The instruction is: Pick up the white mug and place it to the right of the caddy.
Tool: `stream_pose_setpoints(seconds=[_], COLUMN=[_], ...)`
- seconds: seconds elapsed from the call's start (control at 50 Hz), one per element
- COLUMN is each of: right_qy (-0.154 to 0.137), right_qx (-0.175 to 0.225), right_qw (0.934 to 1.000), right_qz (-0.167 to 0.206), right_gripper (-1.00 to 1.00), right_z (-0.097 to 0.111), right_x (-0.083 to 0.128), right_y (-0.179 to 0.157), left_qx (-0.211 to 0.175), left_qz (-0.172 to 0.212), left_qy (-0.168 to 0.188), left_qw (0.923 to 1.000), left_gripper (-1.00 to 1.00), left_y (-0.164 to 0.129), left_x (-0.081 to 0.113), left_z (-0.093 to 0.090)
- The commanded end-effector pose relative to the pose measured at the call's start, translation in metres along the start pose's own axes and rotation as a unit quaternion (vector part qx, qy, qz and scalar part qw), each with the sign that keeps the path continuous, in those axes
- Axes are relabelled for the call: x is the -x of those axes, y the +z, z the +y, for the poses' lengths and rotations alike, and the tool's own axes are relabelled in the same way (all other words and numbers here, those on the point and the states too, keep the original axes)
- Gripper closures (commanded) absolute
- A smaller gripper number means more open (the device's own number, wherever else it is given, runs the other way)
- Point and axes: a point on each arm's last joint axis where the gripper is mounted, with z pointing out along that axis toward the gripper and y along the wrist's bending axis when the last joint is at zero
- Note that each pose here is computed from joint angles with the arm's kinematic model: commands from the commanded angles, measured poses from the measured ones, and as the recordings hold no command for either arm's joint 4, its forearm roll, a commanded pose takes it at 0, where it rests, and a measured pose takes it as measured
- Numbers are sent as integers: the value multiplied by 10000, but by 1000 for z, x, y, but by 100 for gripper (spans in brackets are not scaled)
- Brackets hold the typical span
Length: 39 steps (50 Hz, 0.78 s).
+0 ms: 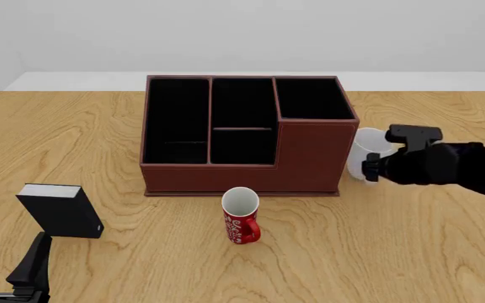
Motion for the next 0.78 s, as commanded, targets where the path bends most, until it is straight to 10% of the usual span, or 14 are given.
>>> stream_pose_setpoints(seconds=[0.02, 0.78], right_qy=[32, 14], right_qx=[8, 73], right_qw=[9997, 9971], right_qz=[-226, -758], right_gripper=[-100, -100], right_z=[-1, 3], right_x=[4, 17], right_y=[-18, -69], left_qx=[0, 0], left_qz=[0, 0], left_qy=[0, 0], left_qw=[10000, 10000], left_gripper=[-100, -100], left_y=[0, 0], left_x=[0, 0], left_z=[0, 0])
